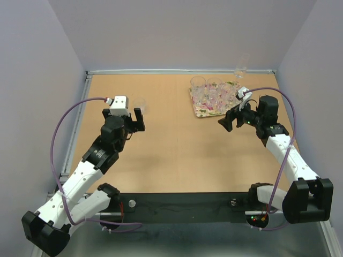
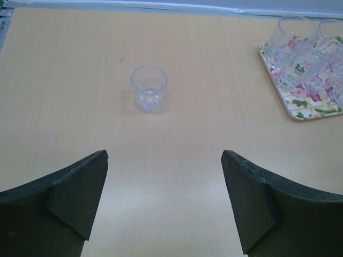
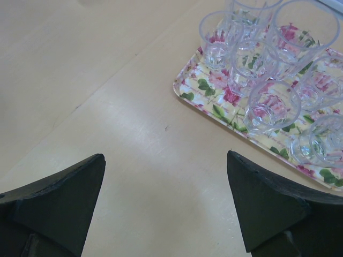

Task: Place the glasses into the tray
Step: Grab a glass with a robot arm

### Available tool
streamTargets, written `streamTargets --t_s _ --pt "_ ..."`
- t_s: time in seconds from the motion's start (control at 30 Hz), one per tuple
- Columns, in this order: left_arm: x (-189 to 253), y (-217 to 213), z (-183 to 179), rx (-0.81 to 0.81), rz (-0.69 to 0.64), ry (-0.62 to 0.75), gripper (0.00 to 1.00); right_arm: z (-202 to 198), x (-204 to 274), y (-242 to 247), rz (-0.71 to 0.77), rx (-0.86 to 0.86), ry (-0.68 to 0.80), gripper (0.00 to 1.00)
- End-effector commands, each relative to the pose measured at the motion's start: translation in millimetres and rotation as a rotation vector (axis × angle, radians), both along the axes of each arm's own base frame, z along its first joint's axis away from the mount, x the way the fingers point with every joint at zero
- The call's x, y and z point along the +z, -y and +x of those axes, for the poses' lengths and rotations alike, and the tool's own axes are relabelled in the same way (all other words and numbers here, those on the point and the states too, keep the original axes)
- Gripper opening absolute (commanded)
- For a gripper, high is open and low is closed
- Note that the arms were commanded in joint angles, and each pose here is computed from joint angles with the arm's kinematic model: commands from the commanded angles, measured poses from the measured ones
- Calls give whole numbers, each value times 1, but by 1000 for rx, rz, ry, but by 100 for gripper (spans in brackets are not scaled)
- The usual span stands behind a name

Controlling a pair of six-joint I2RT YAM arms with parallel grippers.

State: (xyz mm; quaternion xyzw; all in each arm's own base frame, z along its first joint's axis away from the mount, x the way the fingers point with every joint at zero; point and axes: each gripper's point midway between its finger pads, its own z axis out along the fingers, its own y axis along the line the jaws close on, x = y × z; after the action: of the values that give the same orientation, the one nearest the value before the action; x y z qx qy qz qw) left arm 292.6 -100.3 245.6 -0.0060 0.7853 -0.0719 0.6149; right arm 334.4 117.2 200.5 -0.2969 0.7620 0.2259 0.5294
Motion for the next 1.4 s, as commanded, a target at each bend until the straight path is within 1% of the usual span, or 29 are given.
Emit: streamTargets --t_s 0.0,0.37,0.6,0.83,1.07,1.37 --pt "26 6 6 -4 -66 68 99 3 13 1 8 4 59 100" --pt "20 14 9 -16 -114 42 99 3 14 1 9 2 61 100" --pt "23 23 20 -14 -186 46 99 2 15 1 12 6 64 100" --pt "17 30 35 -7 -232 12 99 1 17 0 15 11 68 100" --pt "14 23 51 11 -291 -10 99 0 18 -1 18 15 68 100" --pt "14 14 88 53 -381 -51 98 -1 20 0 22 13 72 100"
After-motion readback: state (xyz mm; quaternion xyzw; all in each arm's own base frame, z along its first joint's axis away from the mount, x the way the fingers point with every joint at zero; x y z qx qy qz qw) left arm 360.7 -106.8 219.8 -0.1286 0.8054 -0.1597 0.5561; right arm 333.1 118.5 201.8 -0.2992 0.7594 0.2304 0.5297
